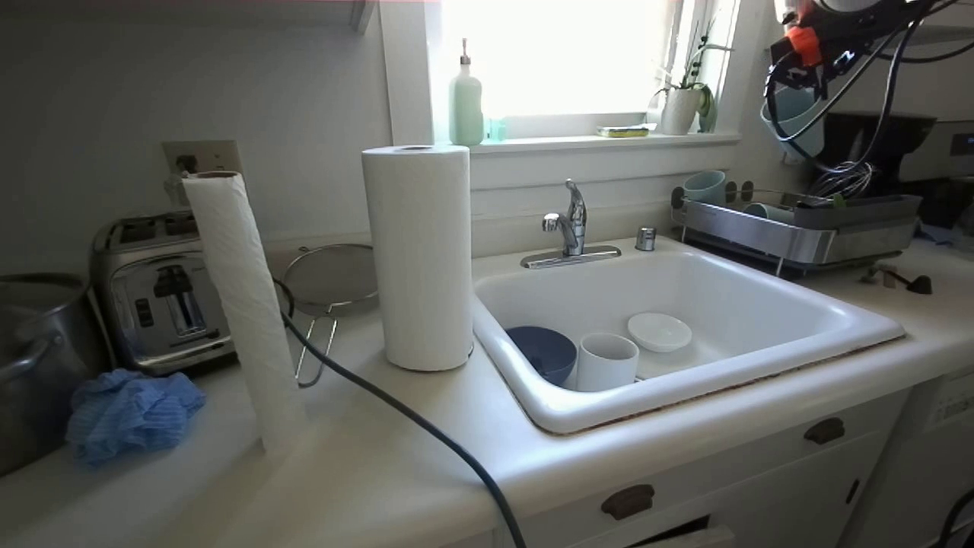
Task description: Move the blue cup from the sink to the plate rack
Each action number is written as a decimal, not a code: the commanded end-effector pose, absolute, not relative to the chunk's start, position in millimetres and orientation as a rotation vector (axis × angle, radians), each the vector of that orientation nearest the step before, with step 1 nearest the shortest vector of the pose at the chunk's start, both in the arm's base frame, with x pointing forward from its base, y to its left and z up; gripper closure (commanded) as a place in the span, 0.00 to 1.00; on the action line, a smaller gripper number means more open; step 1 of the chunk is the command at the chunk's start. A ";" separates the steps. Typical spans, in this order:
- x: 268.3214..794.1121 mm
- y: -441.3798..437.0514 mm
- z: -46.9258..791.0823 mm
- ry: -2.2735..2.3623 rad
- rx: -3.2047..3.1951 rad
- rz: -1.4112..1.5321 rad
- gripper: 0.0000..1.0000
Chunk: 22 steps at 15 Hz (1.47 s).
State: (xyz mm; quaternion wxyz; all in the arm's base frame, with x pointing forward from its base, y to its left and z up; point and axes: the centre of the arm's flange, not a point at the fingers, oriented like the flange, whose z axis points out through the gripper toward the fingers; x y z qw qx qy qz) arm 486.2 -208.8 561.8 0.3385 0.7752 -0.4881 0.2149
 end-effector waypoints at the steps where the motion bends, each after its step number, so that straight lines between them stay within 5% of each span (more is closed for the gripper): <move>1: 485.7 -210.9 556.5 -1.293 1.988 0.537 0.96; 22: 552.3 -296.0 475.1 -1.309 1.777 0.490 0.99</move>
